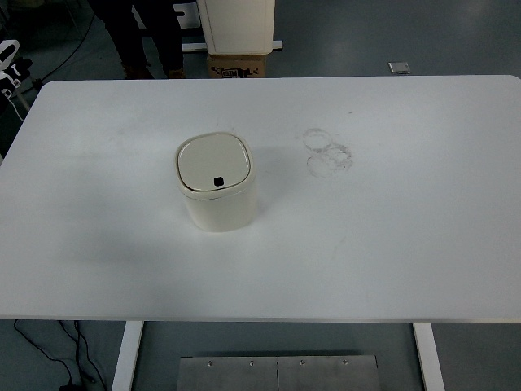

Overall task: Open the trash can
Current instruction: 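Move the left hand over the table toward the cream trash can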

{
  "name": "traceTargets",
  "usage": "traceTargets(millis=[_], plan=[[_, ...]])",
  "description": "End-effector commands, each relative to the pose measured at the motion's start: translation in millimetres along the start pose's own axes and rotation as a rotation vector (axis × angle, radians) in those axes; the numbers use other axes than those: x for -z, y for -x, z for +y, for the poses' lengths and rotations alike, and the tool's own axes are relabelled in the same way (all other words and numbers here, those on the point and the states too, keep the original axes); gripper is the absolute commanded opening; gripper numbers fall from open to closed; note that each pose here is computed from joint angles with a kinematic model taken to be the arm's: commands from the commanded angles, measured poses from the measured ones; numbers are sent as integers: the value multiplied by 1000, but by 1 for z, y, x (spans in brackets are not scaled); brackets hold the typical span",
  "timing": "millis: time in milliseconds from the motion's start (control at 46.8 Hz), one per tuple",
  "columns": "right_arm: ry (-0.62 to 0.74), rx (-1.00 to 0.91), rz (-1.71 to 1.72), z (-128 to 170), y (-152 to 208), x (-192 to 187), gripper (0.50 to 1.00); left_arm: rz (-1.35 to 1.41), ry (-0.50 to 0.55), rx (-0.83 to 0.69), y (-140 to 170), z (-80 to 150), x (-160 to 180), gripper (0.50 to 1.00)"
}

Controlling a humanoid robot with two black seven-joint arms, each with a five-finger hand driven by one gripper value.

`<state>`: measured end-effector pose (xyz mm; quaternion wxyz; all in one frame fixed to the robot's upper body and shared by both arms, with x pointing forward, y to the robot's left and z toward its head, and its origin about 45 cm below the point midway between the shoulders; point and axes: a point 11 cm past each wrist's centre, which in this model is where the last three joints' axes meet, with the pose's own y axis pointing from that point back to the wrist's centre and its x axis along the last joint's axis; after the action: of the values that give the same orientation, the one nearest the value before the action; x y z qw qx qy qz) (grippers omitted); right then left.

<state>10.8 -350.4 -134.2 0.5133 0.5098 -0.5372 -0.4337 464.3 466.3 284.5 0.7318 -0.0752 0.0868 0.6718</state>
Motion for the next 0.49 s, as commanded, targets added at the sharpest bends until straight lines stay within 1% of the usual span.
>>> traceTargets(millis=[0, 107, 278, 385, 470], plan=[[0, 0, 0, 0, 0, 0, 991, -51, -28, 68, 16, -5, -8, 1000], [0, 0, 0, 0, 0, 0, 991, -103, -57, 158, 42, -10, -15, 1000], [0, 0, 0, 0, 0, 0, 991, -209, -114, 310, 84, -14, -16, 1000], [0, 0, 0, 0, 0, 0, 991, -298, -158, 392, 105, -15, -11, 1000], [0, 0, 0, 0, 0, 0, 991, -361, -188, 438, 116, -14, -9, 1000]])
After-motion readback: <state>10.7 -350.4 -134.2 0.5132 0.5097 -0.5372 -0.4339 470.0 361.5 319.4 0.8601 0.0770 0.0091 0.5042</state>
